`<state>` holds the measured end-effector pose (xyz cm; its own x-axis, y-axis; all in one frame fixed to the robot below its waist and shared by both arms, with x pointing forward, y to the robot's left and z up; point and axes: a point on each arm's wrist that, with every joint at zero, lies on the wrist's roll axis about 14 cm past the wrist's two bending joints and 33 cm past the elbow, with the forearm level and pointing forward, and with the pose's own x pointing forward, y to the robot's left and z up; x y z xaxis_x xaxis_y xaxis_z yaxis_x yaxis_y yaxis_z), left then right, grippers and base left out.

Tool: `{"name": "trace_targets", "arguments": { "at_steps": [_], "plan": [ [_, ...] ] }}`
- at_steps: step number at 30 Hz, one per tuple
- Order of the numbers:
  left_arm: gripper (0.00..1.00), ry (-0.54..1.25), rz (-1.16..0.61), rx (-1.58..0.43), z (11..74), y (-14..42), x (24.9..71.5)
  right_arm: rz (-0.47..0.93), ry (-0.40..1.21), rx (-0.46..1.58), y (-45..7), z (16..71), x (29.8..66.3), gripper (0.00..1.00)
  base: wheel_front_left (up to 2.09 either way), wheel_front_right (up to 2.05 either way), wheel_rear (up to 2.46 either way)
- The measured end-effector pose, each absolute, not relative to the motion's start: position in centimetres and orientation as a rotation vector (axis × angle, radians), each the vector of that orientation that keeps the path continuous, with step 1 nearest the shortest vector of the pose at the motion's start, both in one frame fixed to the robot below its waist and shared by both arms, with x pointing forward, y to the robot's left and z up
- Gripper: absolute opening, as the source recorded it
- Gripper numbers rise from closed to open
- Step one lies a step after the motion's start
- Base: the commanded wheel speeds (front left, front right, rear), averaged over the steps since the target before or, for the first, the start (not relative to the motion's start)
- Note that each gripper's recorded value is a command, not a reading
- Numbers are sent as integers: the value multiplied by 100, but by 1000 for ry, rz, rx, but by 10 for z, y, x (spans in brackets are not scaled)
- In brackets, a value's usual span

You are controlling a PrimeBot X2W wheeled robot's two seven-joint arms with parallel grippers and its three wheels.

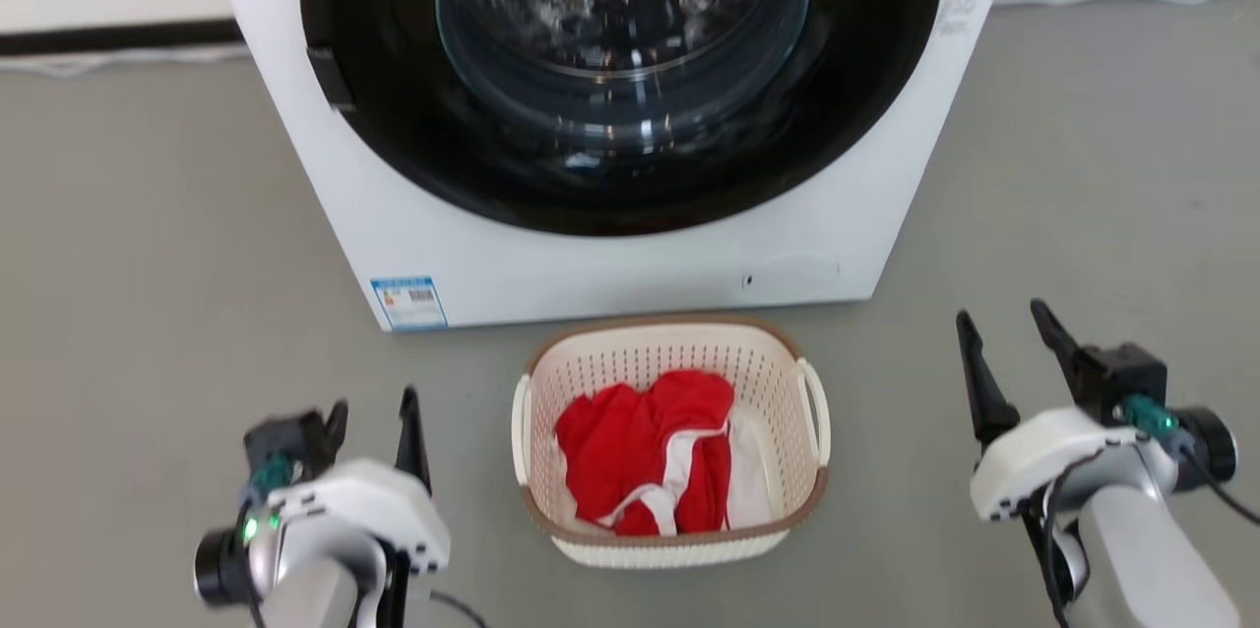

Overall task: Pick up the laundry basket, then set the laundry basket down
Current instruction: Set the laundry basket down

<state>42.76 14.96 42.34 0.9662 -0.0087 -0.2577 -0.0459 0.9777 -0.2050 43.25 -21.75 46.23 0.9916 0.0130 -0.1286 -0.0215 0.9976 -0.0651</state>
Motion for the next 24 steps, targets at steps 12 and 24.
{"name": "trace_targets", "arguments": {
  "at_steps": [12,24],
  "plan": [
    [100,178,93,-231,442,173,389,16,70,-70,-218,479,394,100,0,0,0],
    [100,134,105,-227,450,182,370,29,64,-55,-208,476,378,100,0,0,0]
  ]
}}
